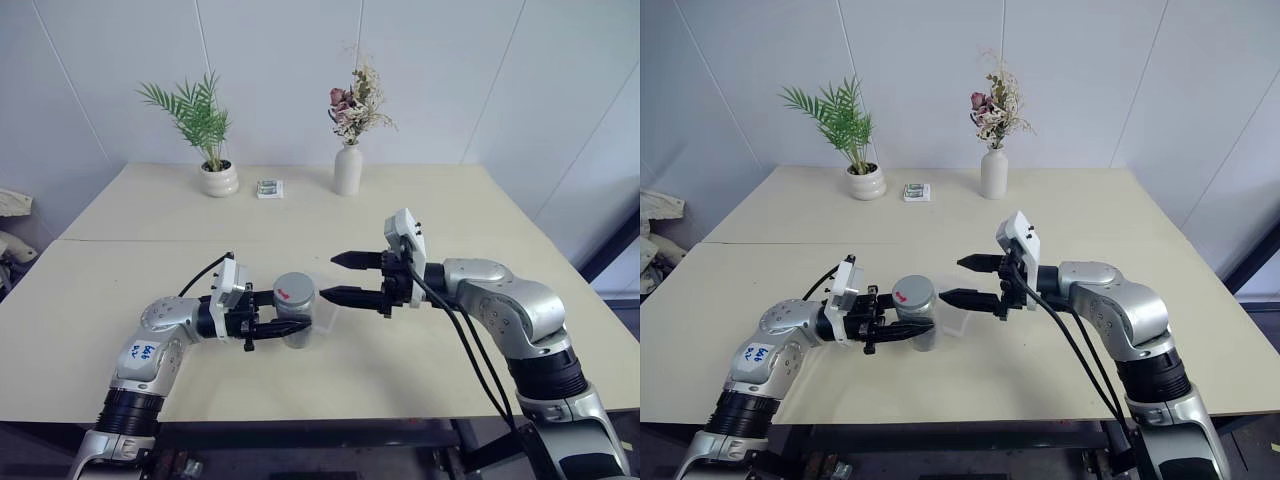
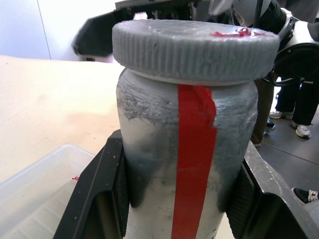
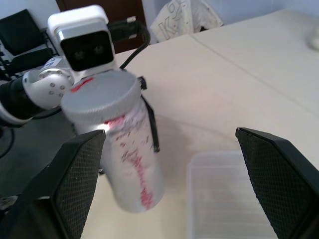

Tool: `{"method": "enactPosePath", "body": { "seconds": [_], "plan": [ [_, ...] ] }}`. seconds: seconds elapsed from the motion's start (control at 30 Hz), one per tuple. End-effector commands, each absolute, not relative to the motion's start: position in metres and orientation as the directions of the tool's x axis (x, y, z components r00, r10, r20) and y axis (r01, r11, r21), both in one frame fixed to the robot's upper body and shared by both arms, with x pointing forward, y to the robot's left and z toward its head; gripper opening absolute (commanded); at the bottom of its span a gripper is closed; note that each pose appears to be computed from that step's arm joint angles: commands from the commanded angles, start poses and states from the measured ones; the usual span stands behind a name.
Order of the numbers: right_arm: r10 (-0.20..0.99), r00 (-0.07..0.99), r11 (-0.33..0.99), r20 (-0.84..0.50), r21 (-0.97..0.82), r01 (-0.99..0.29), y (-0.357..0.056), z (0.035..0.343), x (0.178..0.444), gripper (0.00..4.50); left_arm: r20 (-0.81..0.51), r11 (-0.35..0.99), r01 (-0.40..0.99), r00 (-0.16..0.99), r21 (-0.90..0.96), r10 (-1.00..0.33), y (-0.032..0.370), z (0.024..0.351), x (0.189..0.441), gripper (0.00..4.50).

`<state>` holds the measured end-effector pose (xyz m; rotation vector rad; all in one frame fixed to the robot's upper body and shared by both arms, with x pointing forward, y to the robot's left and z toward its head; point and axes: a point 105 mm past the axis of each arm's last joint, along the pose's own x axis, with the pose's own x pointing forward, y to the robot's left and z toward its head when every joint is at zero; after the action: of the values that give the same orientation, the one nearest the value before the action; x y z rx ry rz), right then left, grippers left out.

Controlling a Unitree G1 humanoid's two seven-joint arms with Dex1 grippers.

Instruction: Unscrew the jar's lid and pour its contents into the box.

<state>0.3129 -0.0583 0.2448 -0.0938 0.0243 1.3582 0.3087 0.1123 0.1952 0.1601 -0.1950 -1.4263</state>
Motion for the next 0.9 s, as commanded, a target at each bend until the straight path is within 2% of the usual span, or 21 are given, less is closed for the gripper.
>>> {"method": "enactPosePath", "body": {
  "seconds": [0.03, 0.57, 0.9],
  "plan": [
    [0.986, 0.164, 0.160, -0.041, -0.080, -0.984, -0.061, 0.257, 0.304, 4.43, 0.058, 0.123, 0.954, 0.112, 0.273, -0.992, 0.111, 0.206, 0.305, 1.99],
    [0.999, 0.034, 0.034, 0.001, -0.125, -0.992, -0.025, 0.268, 0.285, 4.43, 0.059, 0.125, 0.956, 0.113, 0.267, -0.992, 0.112, 0.204, 0.304, 1.99],
    [0.999, 0.028, 0.023, -0.028, -0.165, -0.986, 0.001, 0.258, 0.291, 4.43, 0.058, 0.123, 0.956, 0.112, 0.267, -0.992, 0.111, 0.204, 0.305, 1.99]
  ]
}}
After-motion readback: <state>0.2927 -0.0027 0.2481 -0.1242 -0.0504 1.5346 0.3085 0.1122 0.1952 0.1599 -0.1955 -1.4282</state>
